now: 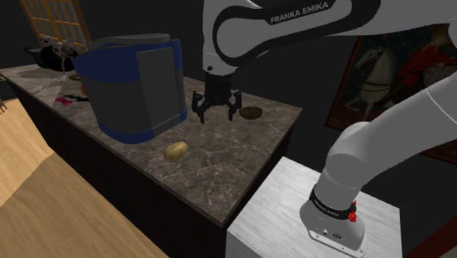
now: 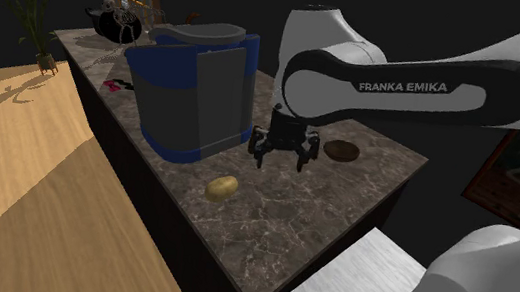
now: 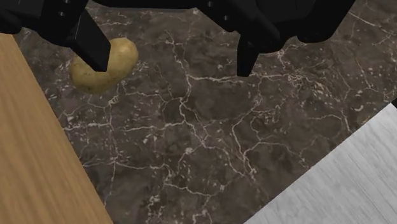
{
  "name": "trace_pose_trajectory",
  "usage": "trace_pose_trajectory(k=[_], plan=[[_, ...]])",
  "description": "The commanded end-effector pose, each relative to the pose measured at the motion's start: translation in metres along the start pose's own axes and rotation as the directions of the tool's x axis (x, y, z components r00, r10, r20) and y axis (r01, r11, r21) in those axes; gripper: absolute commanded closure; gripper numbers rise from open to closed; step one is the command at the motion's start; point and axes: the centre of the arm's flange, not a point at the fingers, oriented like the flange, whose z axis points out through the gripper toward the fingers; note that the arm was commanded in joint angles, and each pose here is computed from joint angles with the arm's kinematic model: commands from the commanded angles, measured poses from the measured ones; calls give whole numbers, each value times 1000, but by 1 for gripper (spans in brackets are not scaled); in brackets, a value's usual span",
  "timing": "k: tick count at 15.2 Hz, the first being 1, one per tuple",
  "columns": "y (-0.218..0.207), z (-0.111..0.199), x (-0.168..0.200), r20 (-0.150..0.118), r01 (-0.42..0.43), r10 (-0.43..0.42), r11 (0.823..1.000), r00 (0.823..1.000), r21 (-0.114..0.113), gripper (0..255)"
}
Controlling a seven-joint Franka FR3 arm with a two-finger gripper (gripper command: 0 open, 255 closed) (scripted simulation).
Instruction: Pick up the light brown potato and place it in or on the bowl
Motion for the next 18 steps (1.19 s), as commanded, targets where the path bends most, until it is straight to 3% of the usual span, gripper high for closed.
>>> trace_pose_trajectory(k=[1, 4, 7, 11, 16, 18], plan=[[-23, 16, 3, 0, -85, 85, 996, 996, -8, 0], [-55, 42, 11, 0, -201, 201, 979, 980, -23, 0], [-86, 67, 23, -3, -314, 314, 949, 949, -38, 0], [-123, 102, 45, -9, -458, 459, 887, 889, -58, 0], [-162, 145, 78, -21, -618, 619, 782, 785, -80, 0], [-162, 156, 78, -21, -618, 619, 782, 785, -80, 0]])
